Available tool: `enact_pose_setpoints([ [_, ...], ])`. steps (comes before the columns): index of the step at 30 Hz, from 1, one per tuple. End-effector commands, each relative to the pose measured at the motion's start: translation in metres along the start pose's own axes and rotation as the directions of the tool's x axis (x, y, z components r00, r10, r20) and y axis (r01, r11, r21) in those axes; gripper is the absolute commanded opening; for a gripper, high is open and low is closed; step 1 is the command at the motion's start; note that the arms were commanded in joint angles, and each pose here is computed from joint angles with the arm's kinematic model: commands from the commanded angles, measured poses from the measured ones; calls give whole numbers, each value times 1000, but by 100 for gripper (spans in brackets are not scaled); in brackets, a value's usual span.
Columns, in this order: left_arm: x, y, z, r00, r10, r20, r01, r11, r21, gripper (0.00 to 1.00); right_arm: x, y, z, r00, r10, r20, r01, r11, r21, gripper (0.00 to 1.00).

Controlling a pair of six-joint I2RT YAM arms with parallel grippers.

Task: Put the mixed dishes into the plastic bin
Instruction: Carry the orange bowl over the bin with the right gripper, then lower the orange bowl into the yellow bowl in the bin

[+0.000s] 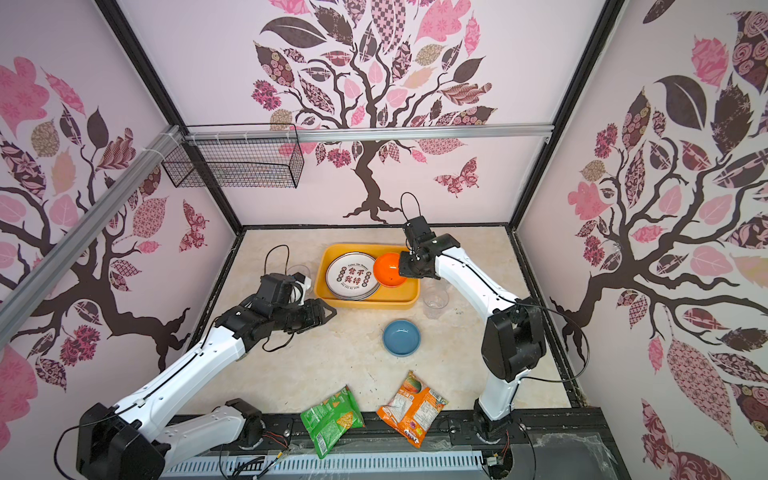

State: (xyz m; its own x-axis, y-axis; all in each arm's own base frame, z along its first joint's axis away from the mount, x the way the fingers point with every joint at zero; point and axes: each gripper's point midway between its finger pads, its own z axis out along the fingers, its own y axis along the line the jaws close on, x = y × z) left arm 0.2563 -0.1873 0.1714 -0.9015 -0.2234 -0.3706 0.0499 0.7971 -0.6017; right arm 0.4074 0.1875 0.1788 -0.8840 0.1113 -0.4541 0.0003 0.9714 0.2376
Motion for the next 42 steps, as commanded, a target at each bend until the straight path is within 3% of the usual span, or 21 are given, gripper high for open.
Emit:
enact_pose_setpoints([
  [1,-6,-5,-6,1000,1,27,-2,1000,15,62,-17,-4,8,1000,14,19,-15,1000,26,1],
  [16,1,2,-7,1000,-13,24,13,1000,3,61,-61,-10,42,998,64,30,-65,996,56,1],
  [42,8,9,-1,999,-35,7,35,999,-3,61,-66,-26,97,994,109,-29,-105,990,93,0],
])
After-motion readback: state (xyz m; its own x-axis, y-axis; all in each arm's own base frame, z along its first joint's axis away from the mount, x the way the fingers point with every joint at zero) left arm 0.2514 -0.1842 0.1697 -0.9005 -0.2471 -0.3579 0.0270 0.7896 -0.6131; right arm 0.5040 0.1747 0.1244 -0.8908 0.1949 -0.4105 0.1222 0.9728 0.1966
